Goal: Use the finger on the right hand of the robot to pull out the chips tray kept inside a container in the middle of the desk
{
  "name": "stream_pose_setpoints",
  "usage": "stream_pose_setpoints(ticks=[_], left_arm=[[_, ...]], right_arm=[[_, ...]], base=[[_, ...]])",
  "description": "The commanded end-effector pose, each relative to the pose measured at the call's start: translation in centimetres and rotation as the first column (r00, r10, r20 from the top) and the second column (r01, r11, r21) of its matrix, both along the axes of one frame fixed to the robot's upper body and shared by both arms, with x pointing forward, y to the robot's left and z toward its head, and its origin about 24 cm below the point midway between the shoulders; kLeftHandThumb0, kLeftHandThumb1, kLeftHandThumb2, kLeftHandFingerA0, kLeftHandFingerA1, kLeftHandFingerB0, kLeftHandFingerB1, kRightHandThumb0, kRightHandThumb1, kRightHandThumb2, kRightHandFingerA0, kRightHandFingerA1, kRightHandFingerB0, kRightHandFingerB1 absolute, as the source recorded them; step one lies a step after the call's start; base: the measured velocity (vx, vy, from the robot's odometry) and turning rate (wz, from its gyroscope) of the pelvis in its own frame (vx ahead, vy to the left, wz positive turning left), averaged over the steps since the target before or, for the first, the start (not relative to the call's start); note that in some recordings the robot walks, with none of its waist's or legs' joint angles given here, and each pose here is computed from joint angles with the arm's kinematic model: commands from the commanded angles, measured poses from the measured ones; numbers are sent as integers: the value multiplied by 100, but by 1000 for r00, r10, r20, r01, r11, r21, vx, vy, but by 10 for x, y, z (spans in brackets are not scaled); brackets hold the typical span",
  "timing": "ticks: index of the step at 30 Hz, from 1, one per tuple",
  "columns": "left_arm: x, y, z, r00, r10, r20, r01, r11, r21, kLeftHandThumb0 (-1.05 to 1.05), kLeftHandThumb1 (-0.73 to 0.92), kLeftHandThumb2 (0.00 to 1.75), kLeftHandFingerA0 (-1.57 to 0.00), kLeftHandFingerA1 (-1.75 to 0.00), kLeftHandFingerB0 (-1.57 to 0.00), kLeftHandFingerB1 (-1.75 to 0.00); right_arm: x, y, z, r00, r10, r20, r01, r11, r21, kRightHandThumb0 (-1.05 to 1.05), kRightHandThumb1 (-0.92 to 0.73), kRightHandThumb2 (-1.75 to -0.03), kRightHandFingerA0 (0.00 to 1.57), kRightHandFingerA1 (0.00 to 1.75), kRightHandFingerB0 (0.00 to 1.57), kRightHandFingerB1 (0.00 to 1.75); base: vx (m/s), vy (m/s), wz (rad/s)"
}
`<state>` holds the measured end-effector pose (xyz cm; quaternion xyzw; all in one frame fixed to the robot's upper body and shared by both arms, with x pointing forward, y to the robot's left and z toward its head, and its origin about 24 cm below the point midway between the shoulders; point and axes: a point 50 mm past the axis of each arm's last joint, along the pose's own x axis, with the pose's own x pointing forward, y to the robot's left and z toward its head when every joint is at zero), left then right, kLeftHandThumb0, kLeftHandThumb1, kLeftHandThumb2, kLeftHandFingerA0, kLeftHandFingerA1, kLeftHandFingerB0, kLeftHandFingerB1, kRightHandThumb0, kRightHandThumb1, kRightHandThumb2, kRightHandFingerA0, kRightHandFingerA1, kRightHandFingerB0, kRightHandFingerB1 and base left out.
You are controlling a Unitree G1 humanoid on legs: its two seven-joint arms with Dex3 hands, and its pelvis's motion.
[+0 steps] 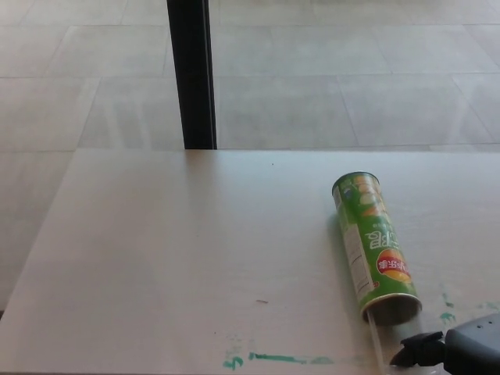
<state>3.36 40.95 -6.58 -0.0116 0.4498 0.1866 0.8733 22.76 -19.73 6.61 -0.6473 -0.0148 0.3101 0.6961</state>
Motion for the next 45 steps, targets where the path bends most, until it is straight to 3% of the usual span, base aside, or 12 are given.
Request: stream_pose_setpoints(ticks=[1, 7, 16, 18, 21, 22, 36, 37, 45], left_arm=[[0, 4, 5, 1000, -27, 1, 27, 999, 39, -73, 73, 62, -33, -75, -33, -57], [-1, 4, 4, 1000, -9, 5, 9, 999, 31, -74, 71, 61, -32, -74, -35, -57], [-2, 4, 5, 1000, -9, 11, 9, 1000, 24, -74, 71, 62, -31, -74, -32, -59], [-2, 4, 4, 1000, -12, -1, 12, 999, 33, -72, 72, 62, -32, -72, -34, -58], [-2, 4, 5, 1000, -22, 9, 22, 999, 30, -72, 73, 63, -33, -74, -35, -59], [-2, 4, 5, 1000, -14, 11, 13, 1000, 28, -70, 73, 62, -32, -73, -31, -52], [-5, 5, 4, 1000, 7, 1, -7, 999, 34, -72, 71, 62, -34, -75, -36, -58], [-5, 5, 4, 1000, 3, -2, -2, 999, 38, -70, 73, 62, -34, -73, -32, -51], [-6, 5, 4, 1000, 1, -9, -1, 999, 43, -73, 71, 61, -35, -73, -36, -57]], right_arm=[[-9, 1, -14, 997, -11, -72, 12, 1000, 16, -13, -57, -57, 84, 140, 54, 46], [-17, 1, -30, 995, -28, -99, 30, 999, 20, -20, -54, -64, 85, 141, 53, 50], [-20, 2, -33, 992, -35, -119, 35, 999, -4, -15, -57, -59, 82, 149, 52, 46], [-23, 0, -33, 992, -24, -120, 23, 1000, -8, -15, -58, -57, 79, 142, 52, 45], [-26, -3, -30, 992, -27, -127, 25, 1000, -13, -15, -57, -58, 81, 144, 52, 46], [-27, -4, -29, 991, -28, -129, 25, 999, -23, -16, -58, -57, 81, 142, 52, 44], [-35, -15, -28, 988, -43, -150, 36, 998, -45, -15, -58, -58, 78, 145, 53, 45], [-38, -14, -28, 986, -47, -162, 41, 998, -44, -16, -59, -58, 77, 145, 53, 44], [-44, -15, -30, 984, -47, -170, 40, 998, -43, -17, -59, -57, 79, 141, 53, 44]], base=[[0, 0, 0], [0, 0, 0], [0, 0, 0], [0, 0, 0], [0, 0, 0], [0, 0, 0], [0, 0, 0], [0, 0, 0], [0, 0, 0]])
